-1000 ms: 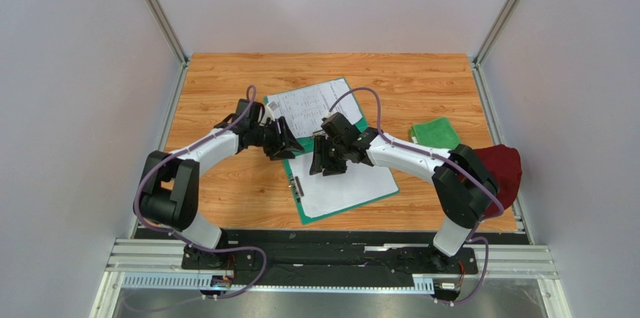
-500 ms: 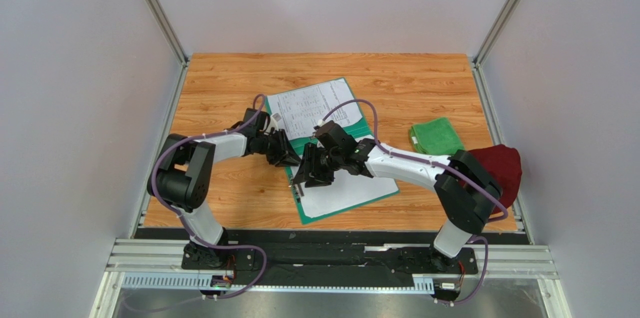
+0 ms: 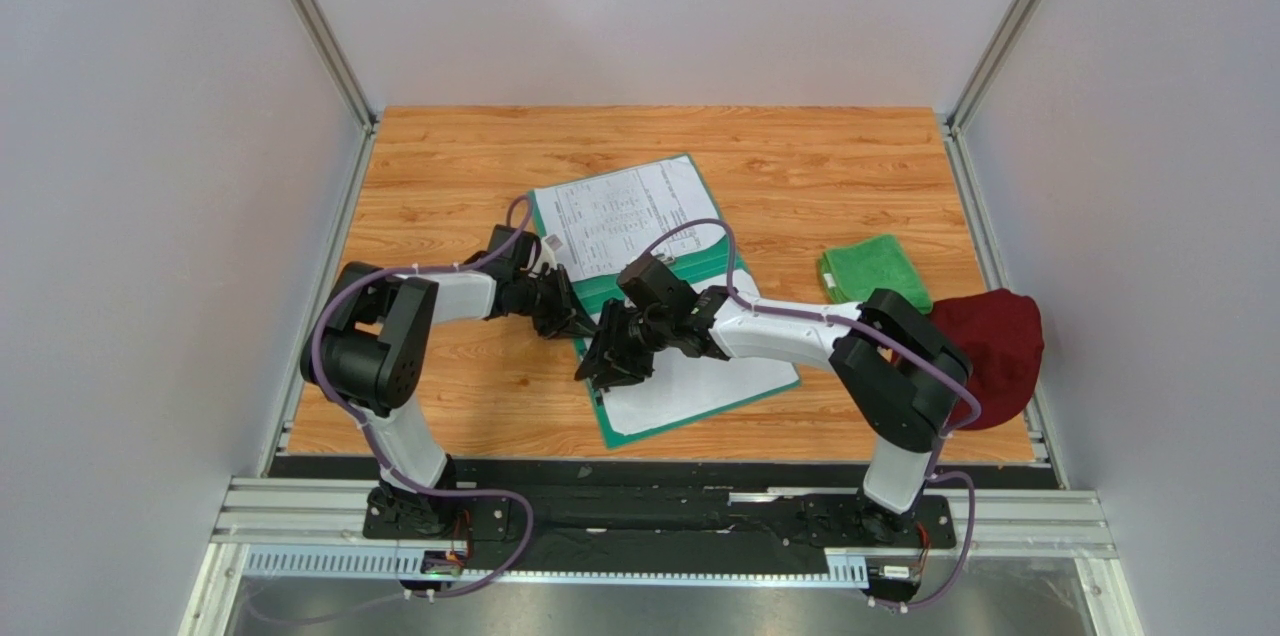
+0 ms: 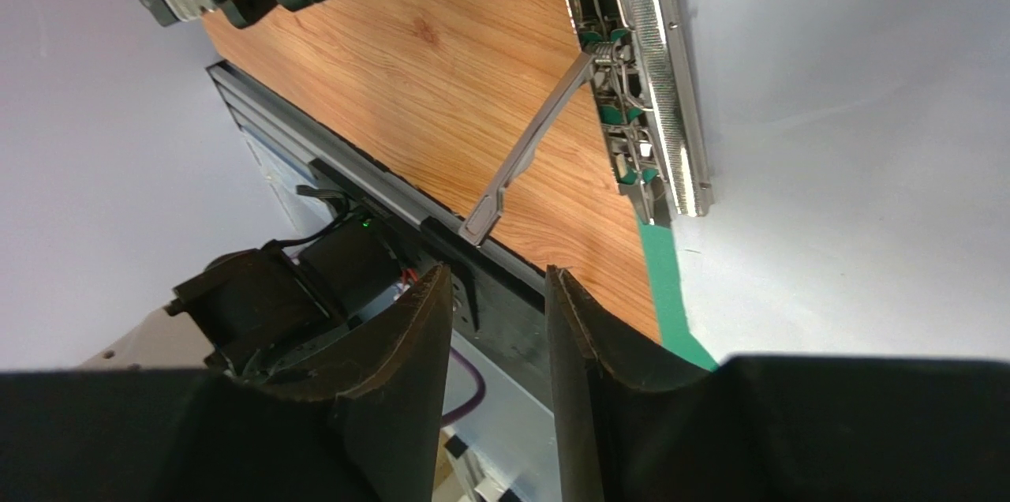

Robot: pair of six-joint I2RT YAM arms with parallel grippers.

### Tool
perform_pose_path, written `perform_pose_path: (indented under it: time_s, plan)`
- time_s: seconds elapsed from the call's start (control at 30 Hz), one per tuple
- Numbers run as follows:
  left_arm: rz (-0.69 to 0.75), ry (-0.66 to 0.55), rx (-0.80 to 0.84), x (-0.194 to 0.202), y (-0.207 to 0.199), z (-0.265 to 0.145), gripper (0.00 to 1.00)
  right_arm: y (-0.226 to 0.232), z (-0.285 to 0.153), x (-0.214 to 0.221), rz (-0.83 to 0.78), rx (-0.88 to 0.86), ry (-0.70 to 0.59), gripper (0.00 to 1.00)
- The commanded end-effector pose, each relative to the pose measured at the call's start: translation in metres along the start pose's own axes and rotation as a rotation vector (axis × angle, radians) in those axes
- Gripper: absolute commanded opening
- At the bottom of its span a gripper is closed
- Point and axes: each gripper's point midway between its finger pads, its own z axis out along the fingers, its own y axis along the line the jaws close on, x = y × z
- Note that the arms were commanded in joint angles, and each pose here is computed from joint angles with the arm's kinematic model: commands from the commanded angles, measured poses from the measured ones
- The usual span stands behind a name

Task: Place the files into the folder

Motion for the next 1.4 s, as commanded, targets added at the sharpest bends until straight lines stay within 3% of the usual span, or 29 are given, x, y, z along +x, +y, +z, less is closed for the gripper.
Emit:
perform_pose_path:
  time_s: [0.0,0.33,0.97,1.23,1.37]
  plan:
    - [0.029,-0.013,-0.033,0.0,0.012,0.005,0.1,0.021,-0.001,-0.001,0.062,-0.07,-0.001,0.38]
    - [0.03,0.0,-0.041,0.004,0.017,0.008,0.08,0.025,-0.003,-0.01,0.114,-0.065,-0.012,0.44]
    - [0.035,-0.001,-0.045,0.003,0.017,0.006,0.07,0.018,0.005,-0.026,0.217,-0.059,-0.02,0.23]
    - [0.035,0.0,-0.052,0.003,0.018,0.006,0.07,0.01,0.003,-0.022,0.224,-0.047,-0.024,0.01]
    - [0.032,0.008,-0.056,0.003,0.019,0.007,0.06,-0.004,0.006,-0.018,0.219,-0.021,-0.02,0.0]
